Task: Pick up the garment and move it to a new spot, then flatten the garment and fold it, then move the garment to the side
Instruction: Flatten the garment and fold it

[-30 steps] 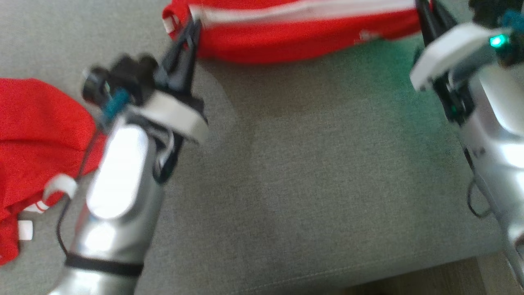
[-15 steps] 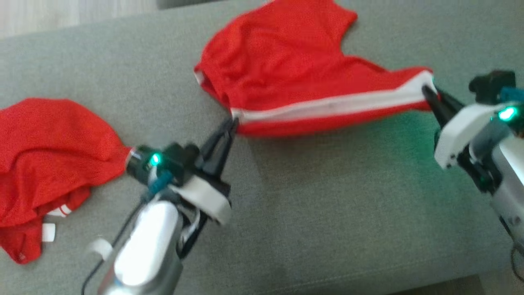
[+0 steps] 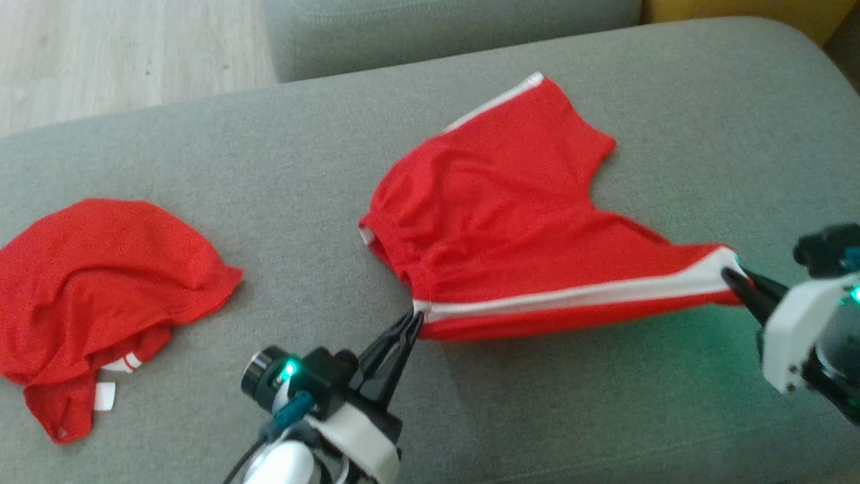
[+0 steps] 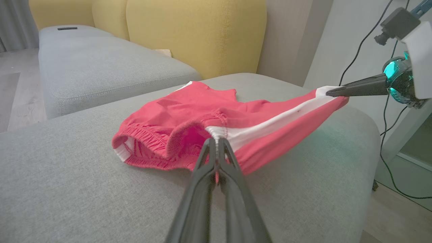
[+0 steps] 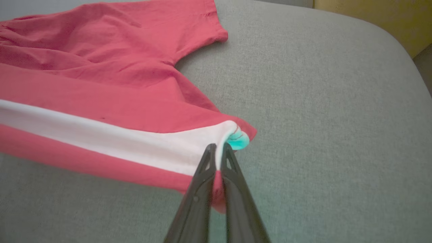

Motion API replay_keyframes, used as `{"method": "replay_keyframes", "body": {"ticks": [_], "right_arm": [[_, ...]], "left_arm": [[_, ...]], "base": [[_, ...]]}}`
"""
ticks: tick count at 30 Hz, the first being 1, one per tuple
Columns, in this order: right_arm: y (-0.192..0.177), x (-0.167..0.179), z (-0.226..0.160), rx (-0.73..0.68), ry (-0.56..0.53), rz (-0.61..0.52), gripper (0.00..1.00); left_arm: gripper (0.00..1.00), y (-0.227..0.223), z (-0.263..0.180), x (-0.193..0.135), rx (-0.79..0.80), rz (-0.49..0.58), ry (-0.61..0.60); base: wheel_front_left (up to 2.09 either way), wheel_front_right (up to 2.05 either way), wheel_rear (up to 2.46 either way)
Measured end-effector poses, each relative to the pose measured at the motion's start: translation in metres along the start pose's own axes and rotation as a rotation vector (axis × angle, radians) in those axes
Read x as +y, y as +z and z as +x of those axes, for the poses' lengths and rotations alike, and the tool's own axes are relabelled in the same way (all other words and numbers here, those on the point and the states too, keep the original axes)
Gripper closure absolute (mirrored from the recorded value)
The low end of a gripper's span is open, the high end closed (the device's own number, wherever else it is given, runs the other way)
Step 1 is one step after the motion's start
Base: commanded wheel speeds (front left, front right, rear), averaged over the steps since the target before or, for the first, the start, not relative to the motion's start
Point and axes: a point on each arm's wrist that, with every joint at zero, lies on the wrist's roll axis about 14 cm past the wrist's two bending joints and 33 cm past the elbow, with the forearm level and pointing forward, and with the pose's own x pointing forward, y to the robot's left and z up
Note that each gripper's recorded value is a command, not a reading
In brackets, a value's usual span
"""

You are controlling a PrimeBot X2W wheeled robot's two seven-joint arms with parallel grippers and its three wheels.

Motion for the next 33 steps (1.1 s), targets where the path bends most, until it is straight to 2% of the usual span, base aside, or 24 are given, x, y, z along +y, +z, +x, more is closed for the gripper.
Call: {"method": "replay_keyframes", "body": {"ticks": [5,13,17,22,33], "right_arm": [[-0.002,-0.002,-0.014,0.003,-0.004,0.013,1.0],[0.037,-0.006,-0.005,-0.063,-0.035,-0.057,1.0],[0.071,-0.007,0.013,-0.112,-0.047,-0.105,1.0],[0.118,-0.01,0.045,-0.162,-0.054,-0.178,1.0],[0.155,0.01,0.135,-0.134,0.012,-0.3,1.0]], "left_arm": [[1.0,0.0,-0.008,-0.003,-0.004,-0.008,0.0],[1.0,0.01,0.004,0.011,-0.036,-0.007,0.021],[1.0,0.022,0.021,0.034,-0.073,0.007,0.064],[1.0,0.013,0.037,0.059,-0.048,-0.002,0.11],[1.0,-0.008,0.054,0.111,0.009,-0.015,0.216]], "base": [[0.0,0.0,0.0],[0.0,0.0,0.0],[0.0,0.0,0.0],[0.0,0.0,0.0],[0.0,0.0,0.0]]}}
